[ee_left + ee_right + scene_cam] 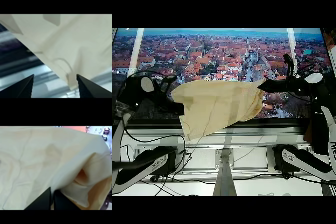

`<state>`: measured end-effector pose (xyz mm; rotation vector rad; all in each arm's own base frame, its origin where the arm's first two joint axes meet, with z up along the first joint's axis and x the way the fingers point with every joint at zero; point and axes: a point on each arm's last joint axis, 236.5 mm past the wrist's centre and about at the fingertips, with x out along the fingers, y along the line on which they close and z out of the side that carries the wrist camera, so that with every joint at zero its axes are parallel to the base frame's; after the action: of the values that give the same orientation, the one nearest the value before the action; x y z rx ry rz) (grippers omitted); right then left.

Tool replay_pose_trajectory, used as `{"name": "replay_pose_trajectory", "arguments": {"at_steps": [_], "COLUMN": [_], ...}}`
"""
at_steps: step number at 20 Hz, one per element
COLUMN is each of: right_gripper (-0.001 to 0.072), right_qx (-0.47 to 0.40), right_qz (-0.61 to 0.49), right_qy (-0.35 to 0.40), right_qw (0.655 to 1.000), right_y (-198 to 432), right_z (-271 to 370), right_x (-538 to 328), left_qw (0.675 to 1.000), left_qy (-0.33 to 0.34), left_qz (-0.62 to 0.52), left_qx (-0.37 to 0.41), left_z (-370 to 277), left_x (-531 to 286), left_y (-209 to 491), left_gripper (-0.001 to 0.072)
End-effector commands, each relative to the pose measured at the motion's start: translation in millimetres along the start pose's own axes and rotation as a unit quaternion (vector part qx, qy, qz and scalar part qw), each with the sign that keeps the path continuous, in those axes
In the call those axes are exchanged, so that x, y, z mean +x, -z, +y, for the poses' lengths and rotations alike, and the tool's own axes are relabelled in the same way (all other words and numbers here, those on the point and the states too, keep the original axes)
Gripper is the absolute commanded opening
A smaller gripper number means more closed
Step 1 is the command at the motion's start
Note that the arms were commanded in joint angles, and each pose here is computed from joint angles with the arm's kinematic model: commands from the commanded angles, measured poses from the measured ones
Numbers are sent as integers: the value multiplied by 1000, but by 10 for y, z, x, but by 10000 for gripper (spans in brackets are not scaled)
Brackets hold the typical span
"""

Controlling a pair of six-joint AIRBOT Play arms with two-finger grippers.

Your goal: Fold the clothes and pants, and hang the long-sleeved shirts on hangers.

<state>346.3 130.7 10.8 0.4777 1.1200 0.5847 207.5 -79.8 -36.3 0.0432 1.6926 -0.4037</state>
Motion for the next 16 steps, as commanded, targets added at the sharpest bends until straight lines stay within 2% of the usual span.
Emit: {"name": "replay_pose_trajectory", "arguments": {"at_steps": [1,8,12,16], "right_gripper": [13,13,13,13], "right_qx": [-13,-23,-23,-22], "right_qz": [4,14,14,26], "right_qy": [13,30,30,23], "right_qw": [1000,999,999,999], "right_y": [5,51,52,110], "right_z": [-38,-122,-120,-88], "right_x": [-3,-8,-8,-8], "left_qw": [994,990,987,990], "left_qy": [62,82,155,134], "left_qz": [86,109,31,31], "left_qx": [-14,-28,-34,-26], "left_z": [-221,-247,-562,-458], "left_x": [273,704,785,793], "left_y": [475,750,426,426], "left_gripper": [564,563,563,564]}}
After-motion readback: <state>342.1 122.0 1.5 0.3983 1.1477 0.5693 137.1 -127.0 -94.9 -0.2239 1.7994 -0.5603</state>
